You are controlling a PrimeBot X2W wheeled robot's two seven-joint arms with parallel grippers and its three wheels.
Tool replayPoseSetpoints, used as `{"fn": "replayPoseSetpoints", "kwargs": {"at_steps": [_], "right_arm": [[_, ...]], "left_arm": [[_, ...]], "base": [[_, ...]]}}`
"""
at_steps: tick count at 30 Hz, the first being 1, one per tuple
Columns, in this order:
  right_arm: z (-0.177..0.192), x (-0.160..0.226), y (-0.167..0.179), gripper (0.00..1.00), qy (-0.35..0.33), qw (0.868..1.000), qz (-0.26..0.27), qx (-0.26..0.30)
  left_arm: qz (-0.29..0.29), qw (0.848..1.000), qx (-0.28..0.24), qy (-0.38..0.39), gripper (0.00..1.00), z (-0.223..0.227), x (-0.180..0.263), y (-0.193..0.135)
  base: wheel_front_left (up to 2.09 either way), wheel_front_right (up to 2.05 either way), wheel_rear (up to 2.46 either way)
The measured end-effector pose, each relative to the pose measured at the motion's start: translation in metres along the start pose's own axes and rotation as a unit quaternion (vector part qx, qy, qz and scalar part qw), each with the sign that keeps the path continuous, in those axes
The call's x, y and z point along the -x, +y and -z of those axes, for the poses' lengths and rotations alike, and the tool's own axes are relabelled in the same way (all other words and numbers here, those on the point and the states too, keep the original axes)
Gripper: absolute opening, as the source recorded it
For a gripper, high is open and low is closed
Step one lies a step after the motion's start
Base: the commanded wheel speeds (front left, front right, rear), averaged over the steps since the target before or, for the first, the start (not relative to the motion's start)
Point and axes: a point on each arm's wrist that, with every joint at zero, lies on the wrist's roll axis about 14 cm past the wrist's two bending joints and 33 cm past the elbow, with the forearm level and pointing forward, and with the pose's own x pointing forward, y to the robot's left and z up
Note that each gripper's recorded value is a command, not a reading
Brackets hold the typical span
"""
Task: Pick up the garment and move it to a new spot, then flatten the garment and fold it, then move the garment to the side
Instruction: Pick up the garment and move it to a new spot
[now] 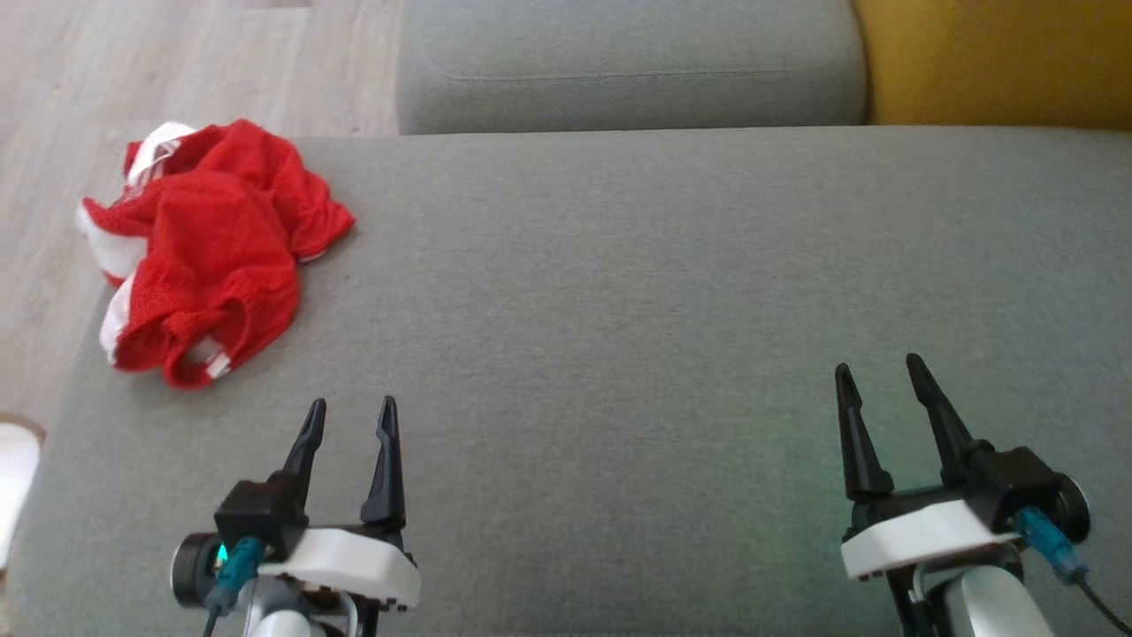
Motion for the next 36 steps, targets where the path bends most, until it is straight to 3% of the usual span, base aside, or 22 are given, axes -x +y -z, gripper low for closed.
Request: {"fn": "replayPoseSetpoints", "kwargs": {"at_steps": [6,13,25,36], "right_arm": [[-0.005,-0.015,0.021,1.0,-0.009,0.999,-0.034,0.0],[-0.004,-0.038,0.071,1.0,-0.01,0.994,-0.111,-0.005],[0.0,-0.054,0.171,1.0,-0.003,0.968,-0.252,-0.016],[0.003,-0.061,0.173,1.0,-0.002,0.967,-0.253,-0.019]], "left_arm": [[-0.037,0.999,-0.003,-0.009,1.0,-0.006,0.009,0.022],[-0.122,0.992,-0.01,-0.025,1.0,-0.017,0.039,0.071],[-0.261,0.964,-0.021,-0.044,1.0,-0.03,0.11,0.14],[-0.271,0.961,-0.022,-0.041,1.0,-0.03,0.111,0.144]], "base": [[0.0,0.0,0.0],[0.0,0.0,0.0],[0.0,0.0,0.0],[0.0,0.0,0.0]]}}
